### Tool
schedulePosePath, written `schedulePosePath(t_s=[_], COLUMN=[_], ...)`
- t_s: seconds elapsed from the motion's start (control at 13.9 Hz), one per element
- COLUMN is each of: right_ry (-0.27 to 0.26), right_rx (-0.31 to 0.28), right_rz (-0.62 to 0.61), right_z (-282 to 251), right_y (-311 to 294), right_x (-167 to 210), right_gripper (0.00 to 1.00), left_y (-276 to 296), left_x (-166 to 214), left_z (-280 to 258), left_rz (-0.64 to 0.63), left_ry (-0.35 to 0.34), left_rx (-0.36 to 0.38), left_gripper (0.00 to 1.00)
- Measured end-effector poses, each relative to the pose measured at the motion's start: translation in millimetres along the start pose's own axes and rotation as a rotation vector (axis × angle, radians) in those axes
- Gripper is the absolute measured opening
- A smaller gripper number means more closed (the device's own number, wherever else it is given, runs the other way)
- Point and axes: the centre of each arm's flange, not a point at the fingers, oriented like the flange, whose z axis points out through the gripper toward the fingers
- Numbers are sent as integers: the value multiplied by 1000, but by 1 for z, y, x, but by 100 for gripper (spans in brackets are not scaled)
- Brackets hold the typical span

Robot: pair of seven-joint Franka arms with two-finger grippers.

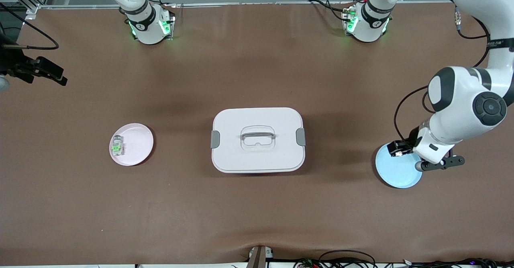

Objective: Transfer orange switch to right arm and place
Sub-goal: 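Lift the switch with the left gripper while the right gripper approaches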

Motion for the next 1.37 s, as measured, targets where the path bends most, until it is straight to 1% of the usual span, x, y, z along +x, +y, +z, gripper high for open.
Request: schedulePosePath(t_s=[0.14, 0.29, 0.5, 0.65, 0.79, 0.94, 1.08, 1.15, 1.22, 1.37], right_ry=[-7, -14, -14, -17, -30, -56, -79, -92, -112, -153], right_rx=[0, 0, 2, 3, 2, -3, -10, -1, 35, 156], right_rz=[-4, -9, -14, -30, -68, -118, -98, -78, -58, 7], right_z=[4, 7, 8, 9, 16, 29, 40, 46, 51, 57], right_y=[-2, -5, -8, -16, -37, -69, -105, -125, -147, -182], right_x=[2, 4, 4, 4, 6, 6, 3, 0, -4, -10], right_gripper=[100, 100, 100, 100, 100, 100, 100, 100, 100, 100], left_y=[39, 78, 123, 149, 174, 203, 228, 235, 239, 245], left_x=[-13, -31, -57, -75, -93, -115, -137, -143, -146, -151], left_z=[-33, -58, -81, -96, -105, -111, -117, -120, -122, -125], left_rz=[-54, -121, -205, -277, -336, -383, -436, -455, -469, -491], left_ry=[-44, -101, -192, -262, -320, -370, -443, -476, -501, -531], left_rx=[-16, -49, -96, -143, -167, -180, -209, -223, -235, -250], left_gripper=[72, 72, 72, 72, 72, 72, 72, 72, 72, 72])
